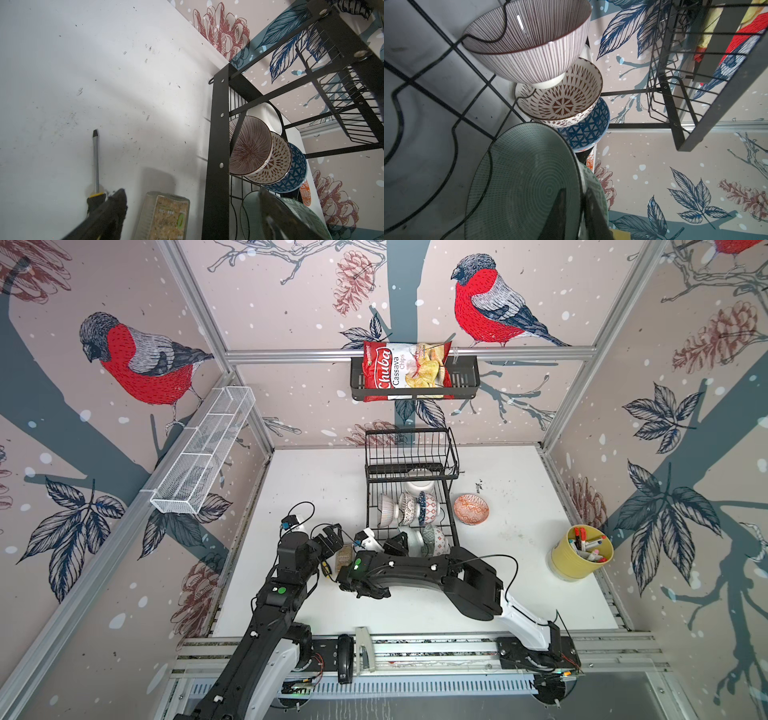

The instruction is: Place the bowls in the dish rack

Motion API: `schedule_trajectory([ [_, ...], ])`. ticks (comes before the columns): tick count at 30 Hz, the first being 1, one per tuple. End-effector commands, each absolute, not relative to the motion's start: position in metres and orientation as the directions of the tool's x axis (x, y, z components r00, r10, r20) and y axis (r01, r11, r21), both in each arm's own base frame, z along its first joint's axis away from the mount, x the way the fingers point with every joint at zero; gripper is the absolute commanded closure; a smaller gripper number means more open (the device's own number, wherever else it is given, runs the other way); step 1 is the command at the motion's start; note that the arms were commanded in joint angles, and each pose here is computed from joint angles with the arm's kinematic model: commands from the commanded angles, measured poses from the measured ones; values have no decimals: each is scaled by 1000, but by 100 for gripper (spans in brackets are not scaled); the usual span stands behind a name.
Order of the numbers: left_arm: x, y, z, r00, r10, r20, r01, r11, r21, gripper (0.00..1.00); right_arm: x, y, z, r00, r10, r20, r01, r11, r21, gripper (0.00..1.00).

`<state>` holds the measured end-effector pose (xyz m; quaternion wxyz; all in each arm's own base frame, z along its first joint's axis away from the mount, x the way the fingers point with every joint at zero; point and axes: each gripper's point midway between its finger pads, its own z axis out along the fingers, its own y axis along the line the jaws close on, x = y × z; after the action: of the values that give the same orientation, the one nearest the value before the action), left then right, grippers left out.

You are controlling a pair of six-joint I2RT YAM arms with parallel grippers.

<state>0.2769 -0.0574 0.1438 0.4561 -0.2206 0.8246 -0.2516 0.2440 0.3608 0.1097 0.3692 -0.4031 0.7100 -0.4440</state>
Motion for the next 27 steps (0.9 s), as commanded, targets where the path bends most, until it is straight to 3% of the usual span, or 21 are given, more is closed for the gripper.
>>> schedule_trajectory([
  [1,278,-56,148,-471,-595,-651,-130,777,-616,4,217,359,58,-556,-814,-169,-420,451,-788,76],
  [11,278,-55,149,-468,-595,-654,-128,777,-616,4,220,355,65,-574,-794,-202,-398,486,-778,56],
  [19,280,-56,153,-465,-592,-658,-124,780,-613,4,223,356,78,-569,-789,-232,-384,505,-773,32],
  [27,281,-56,157,-464,-591,-660,-118,780,-615,4,225,358,94,-561,-782,-271,-371,531,-762,17],
])
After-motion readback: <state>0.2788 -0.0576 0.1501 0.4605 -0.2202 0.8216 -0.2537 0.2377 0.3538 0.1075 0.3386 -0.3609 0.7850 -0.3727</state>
